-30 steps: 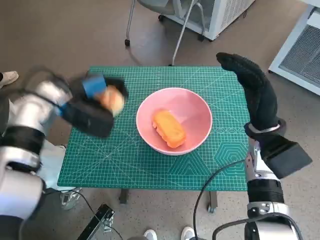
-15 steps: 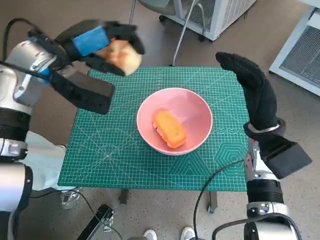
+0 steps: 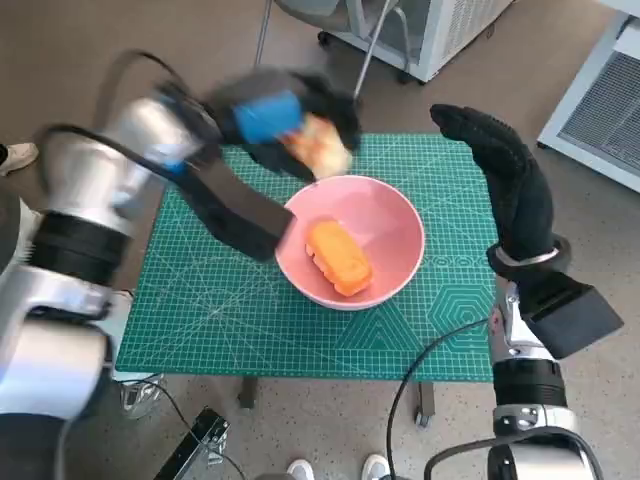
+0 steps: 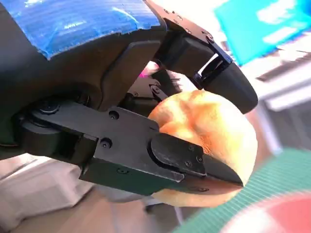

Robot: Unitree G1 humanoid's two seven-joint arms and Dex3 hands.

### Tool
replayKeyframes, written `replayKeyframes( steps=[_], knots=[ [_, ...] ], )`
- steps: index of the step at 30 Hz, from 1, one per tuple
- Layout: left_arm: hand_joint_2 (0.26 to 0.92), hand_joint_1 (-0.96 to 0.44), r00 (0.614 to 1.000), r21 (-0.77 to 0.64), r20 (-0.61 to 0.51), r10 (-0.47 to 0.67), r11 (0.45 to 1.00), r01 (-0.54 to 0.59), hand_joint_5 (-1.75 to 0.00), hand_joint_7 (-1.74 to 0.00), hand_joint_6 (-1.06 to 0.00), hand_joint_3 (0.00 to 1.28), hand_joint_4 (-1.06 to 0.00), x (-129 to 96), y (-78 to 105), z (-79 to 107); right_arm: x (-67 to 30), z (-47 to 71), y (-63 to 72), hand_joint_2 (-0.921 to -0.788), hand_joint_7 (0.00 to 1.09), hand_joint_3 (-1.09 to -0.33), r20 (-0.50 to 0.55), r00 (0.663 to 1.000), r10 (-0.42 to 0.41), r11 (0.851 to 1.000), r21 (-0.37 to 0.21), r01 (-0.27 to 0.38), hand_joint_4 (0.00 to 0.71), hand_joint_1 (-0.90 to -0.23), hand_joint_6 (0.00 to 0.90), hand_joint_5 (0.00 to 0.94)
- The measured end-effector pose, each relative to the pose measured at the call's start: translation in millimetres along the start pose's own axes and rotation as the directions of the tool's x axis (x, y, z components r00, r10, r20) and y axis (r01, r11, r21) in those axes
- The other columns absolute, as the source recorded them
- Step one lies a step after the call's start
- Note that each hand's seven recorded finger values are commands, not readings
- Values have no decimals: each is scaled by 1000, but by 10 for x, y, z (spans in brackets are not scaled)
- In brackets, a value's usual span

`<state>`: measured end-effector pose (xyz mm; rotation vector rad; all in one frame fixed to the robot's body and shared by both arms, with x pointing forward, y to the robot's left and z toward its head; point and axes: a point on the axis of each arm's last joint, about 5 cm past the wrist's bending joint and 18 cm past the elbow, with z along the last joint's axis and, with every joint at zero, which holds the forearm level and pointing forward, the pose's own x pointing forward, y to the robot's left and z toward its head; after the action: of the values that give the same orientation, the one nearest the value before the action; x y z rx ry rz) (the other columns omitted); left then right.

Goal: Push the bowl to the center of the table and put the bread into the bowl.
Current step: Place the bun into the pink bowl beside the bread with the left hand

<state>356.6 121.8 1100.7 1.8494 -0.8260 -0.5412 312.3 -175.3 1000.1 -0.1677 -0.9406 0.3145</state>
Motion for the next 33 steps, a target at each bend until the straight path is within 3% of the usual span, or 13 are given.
replayKeyframes(
  steps=[11, 13, 14, 16, 17, 18, 20, 23, 26, 28, 33],
  knots=[
    [920, -1, 990, -25, 72, -119, 992, 121, -1239, -1121, -666, 76, -628, 219, -291, 302, -33, 8, -1, -921, 674, -775, 0, 1000, -5, 1000, -4, 5, 305, -621, -1, 5],
    [920, -2, 987, -34, 67, -143, 989, 145, -1188, -1175, -632, 82, -650, 237, -348, 340, -39, 11, -2, -921, 673, -776, 0, 1000, -7, 1000, -5, 7, 305, -620, -1, 5],
    [920, 69, 986, -43, 64, -157, 986, 159, -1226, -1076, -566, 106, -627, 245, -374, 357, -43, 13, -3, -921, 673, -776, 0, 1000, -7, 1000, -5, 7, 305, -620, -1, 5],
    [921, 234, 976, -77, 50, -211, 974, 215, -1325, -681, -486, 170, -561, 253, -421, 377, -56, 14, -2, -921, 673, -776, -3, 1000, -9, 1000, -5, 9, 305, -620, -1, 5],
    [849, 15, 969, -93, 44, -242, 965, 245, -848, -437, -311, 139, -359, 253, -443, 383, -62, 14, -2, -921, 673, -776, -5, 1000, -10, 1000, -5, 10, 305, -621, -1, 5],
    [824, -65, 960, -106, 38, -276, 955, 278, -678, -349, -249, 128, -287, 251, -463, 386, -65, 16, -2, -921, 673, -776, -5, 1000, -10, 1000, -6, 10, 305, -621, -1, 5],
    [746, -421, 931, -121, 23, -365, 923, 365, -277, -142, -101, 82, -117, 243, -500, 385, -65, 23, -4, -921, 672, -776, -3, 1000, -11, 1000, -9, 11, 305, -622, -1, 5],
    [696, -664, 872, -131, -6, -489, 865, 484, -90, -46, -32, 48, -38, 250, -517, 379, -60, 38, -16, -921, 664, -776, 5, 1000, -14, 1000, -16, 15, 305, -625, -1, 5],
    [681, -783, 815, -154, -40, -578, 810, 566, -29, -14, -10, 34, -12, 257, -516, 365, -60, 51, -25, -921, 655, -774, 10, 1000, -20, 1000, -22, 20, 303, -628, -1, 4],
    [682, -838, 803, -159, -50, -593, 799, 580, -14, -7, -5, 31, -5, 256, -512, 357, -69, 53, -37, -921, 646, -772, 8, 1000, -22, 999, -27, 22, 300, -630, -1, 2],
    [690, -923, 824, -152, -51, -565, 819, 553, -2, 0, 0, 26, 0, 230, -499, 329, -78, 56, -56, -921, 632, -770, 1, 1000, -22, 999, -41, 22, 296, -633, -1, 0]
  ],
)
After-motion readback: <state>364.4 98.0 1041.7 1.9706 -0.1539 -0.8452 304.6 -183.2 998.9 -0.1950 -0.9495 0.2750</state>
